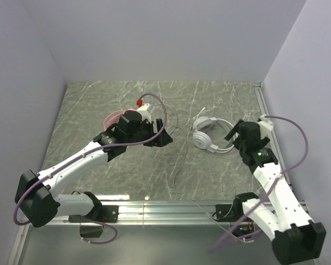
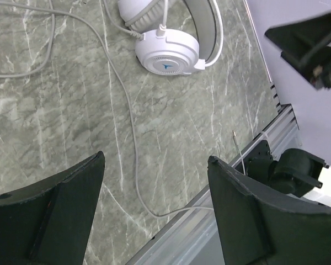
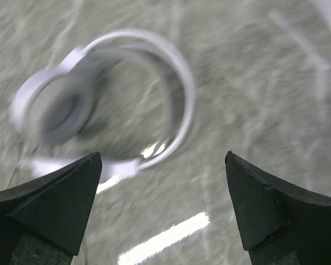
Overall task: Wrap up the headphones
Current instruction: Grab headphones with the left arm
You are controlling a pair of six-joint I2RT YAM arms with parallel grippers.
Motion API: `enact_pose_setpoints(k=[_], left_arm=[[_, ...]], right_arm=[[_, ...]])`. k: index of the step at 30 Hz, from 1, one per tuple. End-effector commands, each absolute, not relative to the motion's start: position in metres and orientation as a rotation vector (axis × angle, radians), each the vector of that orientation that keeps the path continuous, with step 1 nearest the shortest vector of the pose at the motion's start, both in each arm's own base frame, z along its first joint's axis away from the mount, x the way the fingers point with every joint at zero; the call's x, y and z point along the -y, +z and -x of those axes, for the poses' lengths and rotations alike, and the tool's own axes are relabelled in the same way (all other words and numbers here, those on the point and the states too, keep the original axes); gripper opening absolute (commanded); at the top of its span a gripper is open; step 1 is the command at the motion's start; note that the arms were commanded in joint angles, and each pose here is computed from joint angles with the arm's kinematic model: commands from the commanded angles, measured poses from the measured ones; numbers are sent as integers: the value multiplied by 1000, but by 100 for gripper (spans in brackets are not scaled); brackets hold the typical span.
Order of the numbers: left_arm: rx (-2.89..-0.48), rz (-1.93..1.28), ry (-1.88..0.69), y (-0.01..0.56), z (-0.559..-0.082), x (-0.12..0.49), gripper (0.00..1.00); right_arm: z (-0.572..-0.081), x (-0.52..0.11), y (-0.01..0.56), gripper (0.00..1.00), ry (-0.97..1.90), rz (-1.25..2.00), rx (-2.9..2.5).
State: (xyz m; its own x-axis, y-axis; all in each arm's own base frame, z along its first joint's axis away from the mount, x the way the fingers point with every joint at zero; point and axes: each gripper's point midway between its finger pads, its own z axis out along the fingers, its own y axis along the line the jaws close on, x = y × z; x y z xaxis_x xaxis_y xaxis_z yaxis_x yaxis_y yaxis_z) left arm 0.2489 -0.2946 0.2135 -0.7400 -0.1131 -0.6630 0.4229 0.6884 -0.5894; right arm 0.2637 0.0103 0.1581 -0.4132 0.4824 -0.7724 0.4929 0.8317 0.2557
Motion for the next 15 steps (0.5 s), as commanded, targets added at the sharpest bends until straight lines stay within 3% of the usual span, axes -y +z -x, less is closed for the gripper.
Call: enact_pose_setpoints(k=[1, 11, 14, 15], left_arm=[[-2152, -263, -1003, 227, -246, 296, 80], [-2196, -513, -874, 213, -254, 395, 83], [-2251, -599, -738, 192, -262, 427, 87], [-2270, -588, -700, 186, -273, 444, 95]], right_arm=[[-275, 22, 161, 100, -32, -769, -2060], [-285, 51, 126, 95, 21, -987, -2058], [-280, 64, 135, 97, 42, -1042, -1997], [-279, 65, 138, 98, 63, -1053, -1983]])
